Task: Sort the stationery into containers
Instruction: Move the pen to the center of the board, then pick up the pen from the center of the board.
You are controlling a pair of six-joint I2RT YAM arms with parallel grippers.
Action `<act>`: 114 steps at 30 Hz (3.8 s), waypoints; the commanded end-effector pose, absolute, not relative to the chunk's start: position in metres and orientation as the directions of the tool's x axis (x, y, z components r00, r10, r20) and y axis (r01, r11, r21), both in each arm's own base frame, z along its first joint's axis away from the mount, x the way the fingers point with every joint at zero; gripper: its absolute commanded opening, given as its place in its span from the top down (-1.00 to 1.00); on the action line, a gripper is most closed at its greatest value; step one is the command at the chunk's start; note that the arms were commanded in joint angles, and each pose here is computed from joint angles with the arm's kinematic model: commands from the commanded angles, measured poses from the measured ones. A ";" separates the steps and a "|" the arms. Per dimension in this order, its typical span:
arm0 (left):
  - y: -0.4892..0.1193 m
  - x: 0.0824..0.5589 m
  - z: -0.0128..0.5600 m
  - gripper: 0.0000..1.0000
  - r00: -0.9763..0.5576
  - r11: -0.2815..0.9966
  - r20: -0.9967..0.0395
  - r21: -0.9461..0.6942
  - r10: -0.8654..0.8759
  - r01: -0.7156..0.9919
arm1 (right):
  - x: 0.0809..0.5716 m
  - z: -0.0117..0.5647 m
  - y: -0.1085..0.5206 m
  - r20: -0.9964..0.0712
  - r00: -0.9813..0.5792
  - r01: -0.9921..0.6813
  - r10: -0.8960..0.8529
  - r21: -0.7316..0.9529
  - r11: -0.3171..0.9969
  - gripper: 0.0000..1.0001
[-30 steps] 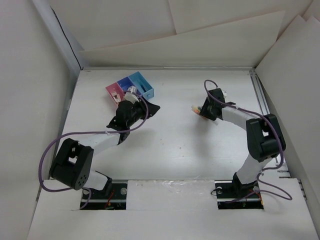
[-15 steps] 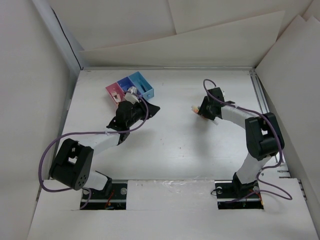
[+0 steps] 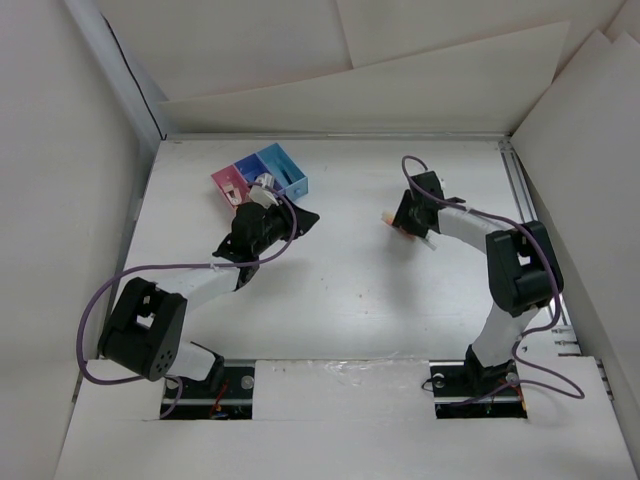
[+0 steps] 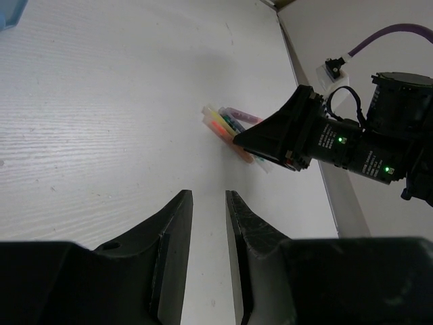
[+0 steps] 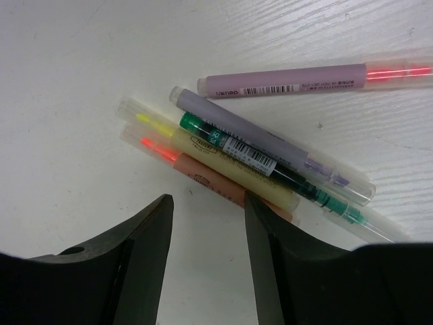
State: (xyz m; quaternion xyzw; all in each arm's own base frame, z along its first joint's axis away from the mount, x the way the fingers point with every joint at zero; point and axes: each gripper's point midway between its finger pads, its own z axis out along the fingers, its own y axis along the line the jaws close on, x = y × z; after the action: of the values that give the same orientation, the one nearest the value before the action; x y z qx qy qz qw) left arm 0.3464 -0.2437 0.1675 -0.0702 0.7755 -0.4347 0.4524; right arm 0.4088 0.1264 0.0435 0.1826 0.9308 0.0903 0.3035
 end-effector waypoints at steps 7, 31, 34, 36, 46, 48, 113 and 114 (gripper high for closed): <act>-0.244 0.344 0.191 0.55 -0.534 0.589 -0.674 -0.726 -0.510 0.354 | 0.418 0.053 0.127 -0.560 -0.745 0.279 0.363 0.232 0.932 -0.04; -0.240 0.345 0.193 0.55 -0.530 0.593 -0.674 -0.726 -0.515 0.349 | 0.401 0.079 0.138 -0.623 -0.729 0.240 0.284 0.156 0.958 -0.02; -0.240 0.345 0.193 0.57 -0.530 0.593 -0.674 -0.726 -0.515 0.349 | 0.404 0.068 0.143 -0.596 -0.760 0.219 0.259 0.140 0.966 -0.08; -0.240 0.345 0.193 0.57 -0.530 0.593 -0.674 -0.726 -0.515 0.349 | 0.405 0.056 0.148 -0.575 -0.781 0.214 0.244 0.121 0.969 -0.11; -0.240 0.345 0.193 0.57 -0.530 0.593 -0.674 -0.726 -0.515 0.349 | 0.393 0.041 0.172 -0.527 -0.827 0.131 0.196 0.159 0.979 -0.24; -0.240 0.345 0.193 0.57 -0.530 0.593 -0.674 -0.726 -0.515 0.349 | 0.390 0.041 0.177 -0.515 -0.837 0.108 0.186 0.177 0.978 -0.24; -0.307 0.339 0.141 0.21 -0.752 0.508 -0.565 -0.783 -0.340 0.359 | 0.326 0.144 0.302 -0.675 -0.733 -0.377 0.083 0.505 0.777 1.00; -0.311 0.337 0.144 0.21 -0.748 0.499 -0.572 -0.782 -0.337 0.373 | 0.324 0.140 0.300 -0.671 -0.738 -0.373 0.080 0.503 0.779 1.00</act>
State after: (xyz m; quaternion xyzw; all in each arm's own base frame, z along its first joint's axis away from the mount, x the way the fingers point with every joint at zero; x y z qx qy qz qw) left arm 0.3279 -0.3007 0.1208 -0.0016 0.8103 -0.4854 0.3282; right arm 0.3254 0.2918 0.1188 -0.0722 0.8946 0.2943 0.3285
